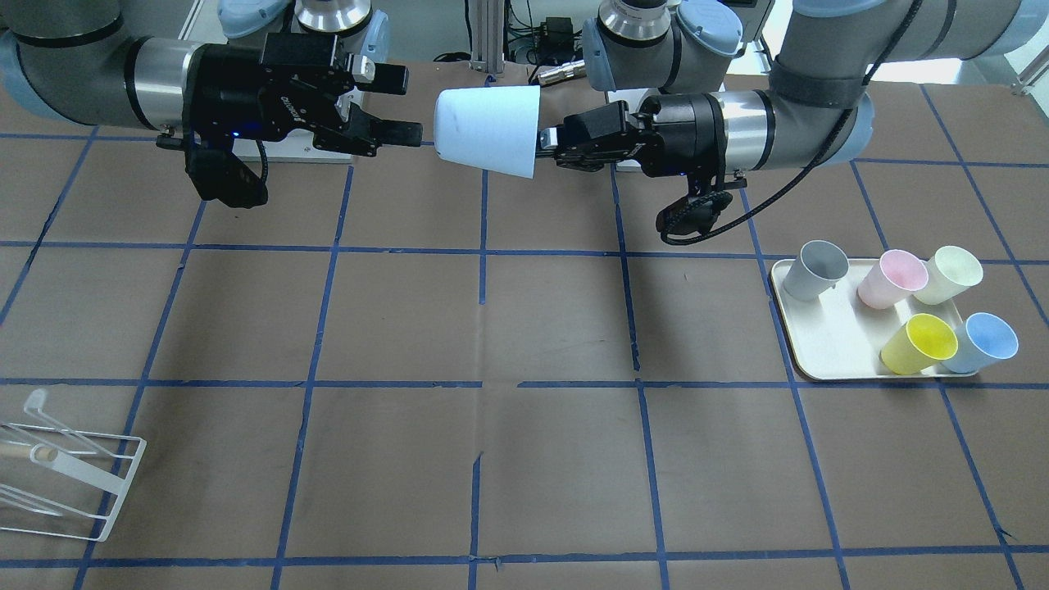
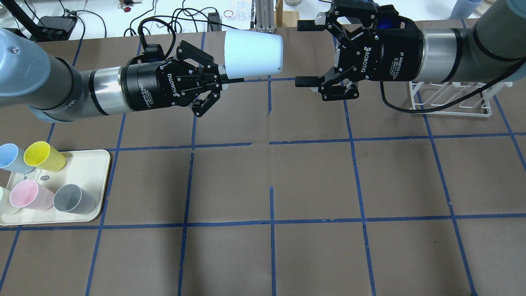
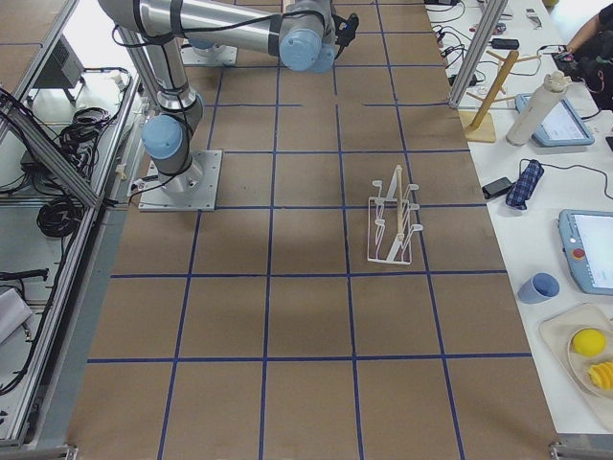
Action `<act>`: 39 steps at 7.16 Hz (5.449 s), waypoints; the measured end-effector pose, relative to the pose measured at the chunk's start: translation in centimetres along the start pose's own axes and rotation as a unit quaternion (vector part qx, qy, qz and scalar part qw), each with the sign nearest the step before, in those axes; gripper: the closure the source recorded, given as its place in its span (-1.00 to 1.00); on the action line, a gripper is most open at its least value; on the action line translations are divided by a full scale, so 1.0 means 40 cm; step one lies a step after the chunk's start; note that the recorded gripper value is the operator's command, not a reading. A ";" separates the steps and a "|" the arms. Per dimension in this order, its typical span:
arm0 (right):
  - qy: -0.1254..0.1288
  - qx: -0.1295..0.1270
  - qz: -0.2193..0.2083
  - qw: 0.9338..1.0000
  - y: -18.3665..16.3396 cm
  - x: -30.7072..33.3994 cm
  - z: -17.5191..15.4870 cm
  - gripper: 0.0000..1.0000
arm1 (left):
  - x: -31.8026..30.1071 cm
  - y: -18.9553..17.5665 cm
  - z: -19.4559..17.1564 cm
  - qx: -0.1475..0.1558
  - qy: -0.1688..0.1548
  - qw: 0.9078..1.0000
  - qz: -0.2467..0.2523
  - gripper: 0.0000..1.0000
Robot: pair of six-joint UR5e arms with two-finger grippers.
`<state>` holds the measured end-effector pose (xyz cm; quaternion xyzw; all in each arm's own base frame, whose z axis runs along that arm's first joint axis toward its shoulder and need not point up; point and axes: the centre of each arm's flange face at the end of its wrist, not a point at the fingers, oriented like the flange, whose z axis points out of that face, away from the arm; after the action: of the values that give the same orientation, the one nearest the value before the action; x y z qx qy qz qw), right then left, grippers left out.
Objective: Transfer IKEA cup to right arm and place on rack
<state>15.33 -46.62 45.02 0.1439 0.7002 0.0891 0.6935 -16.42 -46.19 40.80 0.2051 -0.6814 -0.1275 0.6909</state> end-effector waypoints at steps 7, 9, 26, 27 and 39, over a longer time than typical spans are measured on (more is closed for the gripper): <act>-0.002 -0.005 -0.003 1.000 0.010 0.005 0.055 -0.90 | 0.004 0.006 0.002 -0.001 -0.001 1.000 0.002 1.00; -0.003 -0.005 -0.004 1.000 0.009 0.004 0.056 -0.77 | 0.005 0.006 0.002 -0.001 -0.001 1.000 0.003 1.00; -0.010 0.004 -0.012 1.000 -0.002 -0.006 0.081 0.03 | 0.011 0.009 -0.005 0.002 0.001 1.000 0.002 -1.00; -0.010 0.004 -0.012 1.000 -0.002 -0.006 0.081 0.07 | 0.015 0.001 -0.019 0.006 0.002 1.000 0.002 -1.00; 0.326 -0.091 -0.102 0.935 -0.084 -0.021 0.014 0.17 | 0.128 0.018 -0.249 0.087 -0.547 0.832 0.045 -1.00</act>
<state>15.62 -50.10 44.71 -0.0292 0.8878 0.1235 0.4424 -6.40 -46.81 45.81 0.1297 -0.9647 -0.1279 0.1902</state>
